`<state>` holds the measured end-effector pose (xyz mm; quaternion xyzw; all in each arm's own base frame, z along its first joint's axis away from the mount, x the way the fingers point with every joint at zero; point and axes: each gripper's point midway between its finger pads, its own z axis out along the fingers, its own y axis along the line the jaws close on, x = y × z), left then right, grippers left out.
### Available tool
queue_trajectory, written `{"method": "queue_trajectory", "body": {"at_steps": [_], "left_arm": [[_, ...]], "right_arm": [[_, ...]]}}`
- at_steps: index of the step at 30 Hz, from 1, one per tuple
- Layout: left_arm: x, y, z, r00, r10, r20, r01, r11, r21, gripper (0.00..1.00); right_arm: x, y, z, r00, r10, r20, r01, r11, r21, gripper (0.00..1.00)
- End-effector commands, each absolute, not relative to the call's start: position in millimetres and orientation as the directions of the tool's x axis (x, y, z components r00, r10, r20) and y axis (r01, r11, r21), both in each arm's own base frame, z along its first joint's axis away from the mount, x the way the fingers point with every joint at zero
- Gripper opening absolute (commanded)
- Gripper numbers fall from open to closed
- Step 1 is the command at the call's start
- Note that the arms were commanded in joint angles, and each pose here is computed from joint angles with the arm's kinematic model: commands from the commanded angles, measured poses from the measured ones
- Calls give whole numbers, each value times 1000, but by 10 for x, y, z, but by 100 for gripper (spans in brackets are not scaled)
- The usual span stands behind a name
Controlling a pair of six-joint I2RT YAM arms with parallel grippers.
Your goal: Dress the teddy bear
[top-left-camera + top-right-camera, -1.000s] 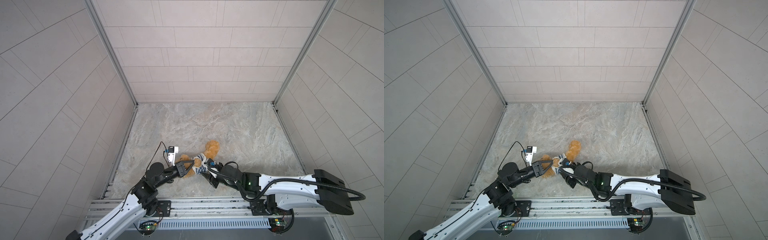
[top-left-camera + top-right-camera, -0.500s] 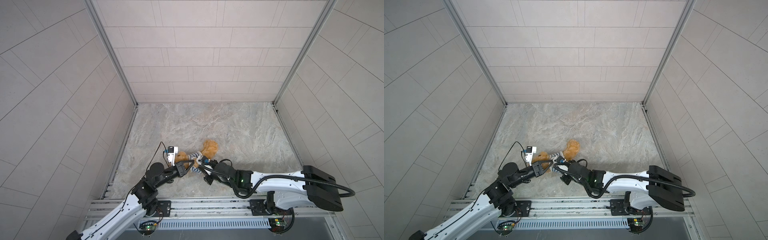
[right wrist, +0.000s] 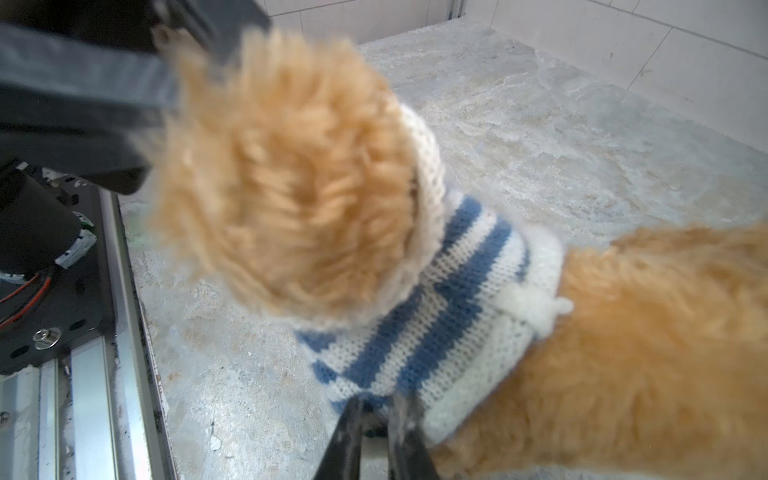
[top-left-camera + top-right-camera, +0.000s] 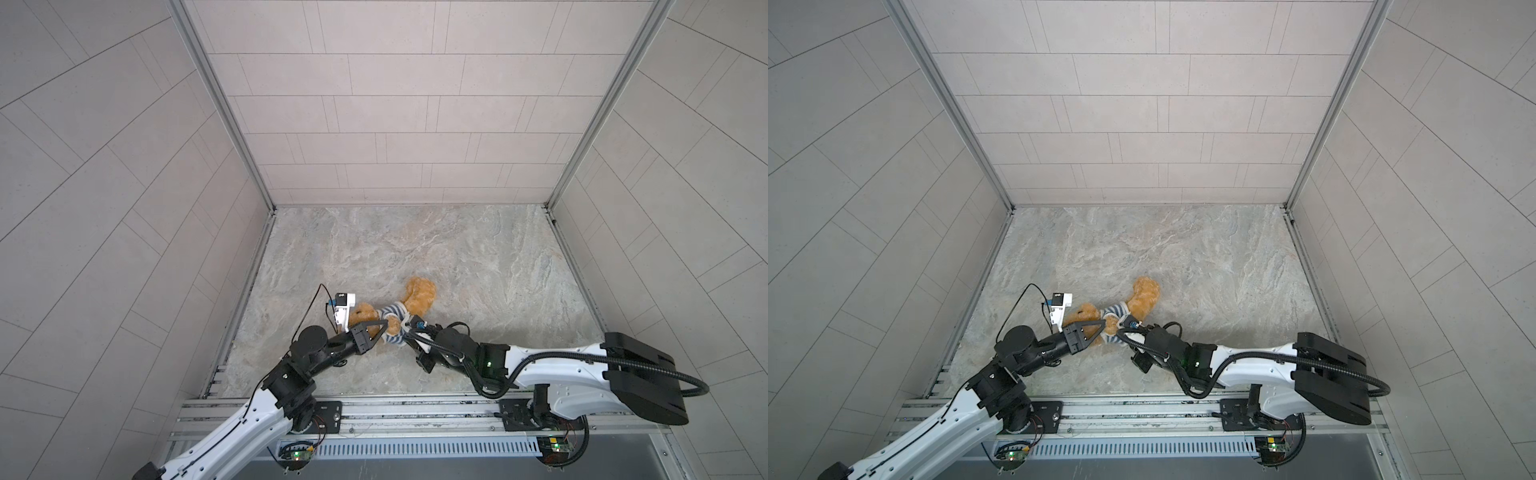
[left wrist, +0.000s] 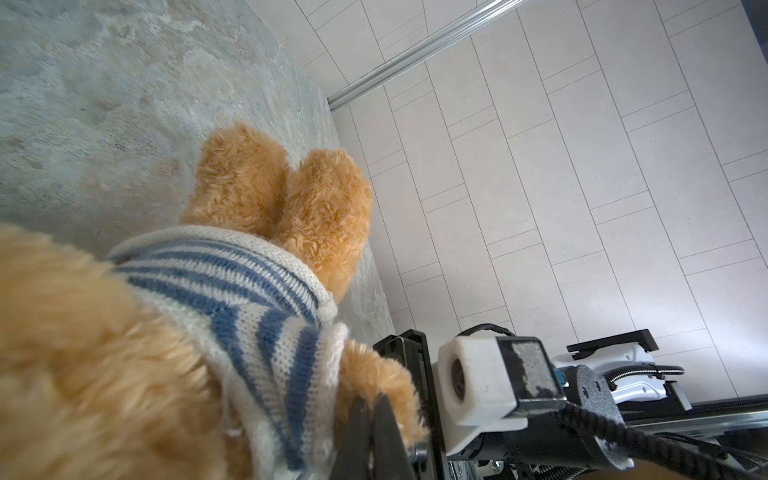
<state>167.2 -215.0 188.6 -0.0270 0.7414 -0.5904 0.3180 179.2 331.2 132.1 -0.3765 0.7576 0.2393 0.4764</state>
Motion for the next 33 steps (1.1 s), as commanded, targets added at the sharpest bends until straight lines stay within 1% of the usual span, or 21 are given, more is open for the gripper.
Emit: {"method": "queue_trajectory", "body": {"at_steps": [1,5,6,9,11,12,14,16,20,22,23,24,27,30,33], "left_arm": [[1654,-2155,2040,-765,-412,-495,406,287,-868,0],[1677,-2164,1971,-762,-392,-516,409,325,-852,0],[1686,-2175,1964,-764,-384,-519,409,334,-849,0],[1690,-2200,1988,-765,-381,-519,416,323,-850,0],[1687,-2196,1984,-764,-380,-521,416,325,-849,0],[1685,-2188,1978,-763,-380,-524,417,330,-847,0],[1680,-2177,1966,-760,-376,-530,419,341,-842,0],[1675,-2168,1922,-761,-362,-538,417,362,-834,0],[1646,-2129,1732,-779,-318,-540,390,430,-815,0],[1624,-2095,1634,-789,-305,-533,370,458,-808,0],[1612,-2077,1598,-791,-299,-534,364,472,-803,0],[1598,-2060,1560,-793,-292,-535,359,486,-797,0],[1579,-2041,1546,-788,-282,-546,364,501,-785,0],[1580,-2084,1614,-783,-276,-557,387,485,-784,0],[1568,-2152,1672,-781,-256,-569,413,473,-779,0]], "right_arm": [[1771,3253,1566,-253,-278,-927,-796,604,36,26],[1864,3188,1806,-219,-247,-944,-772,636,13,38],[1907,3174,1845,-223,-242,-944,-763,646,15,43],[2075,3136,1914,-270,-213,-939,-750,658,67,57],[2170,3127,1936,-314,-200,-928,-755,646,116,63],[2181,3119,1894,-325,-219,-920,-761,638,117,65],[2219,3143,1943,-314,-246,-917,-771,630,95,66],[2259,3118,1877,-321,-278,-906,-768,635,77,67],[2251,3156,1794,-339,-300,-891,-789,607,96,67],[2187,3211,1797,-333,-310,-890,-816,568,108,67],[2111,3259,1810,-318,-318,-893,-844,524,115,67],[2009,3306,1840,-293,-322,-900,-871,477,113,67],[1756,3369,1945,-197,-322,-926,-922,382,63,68],[1648,3417,1994,-171,-350,-921,-941,334,47,68],[1643,3482,1981,-160,-377,-912,-946,324,32,66]]}}
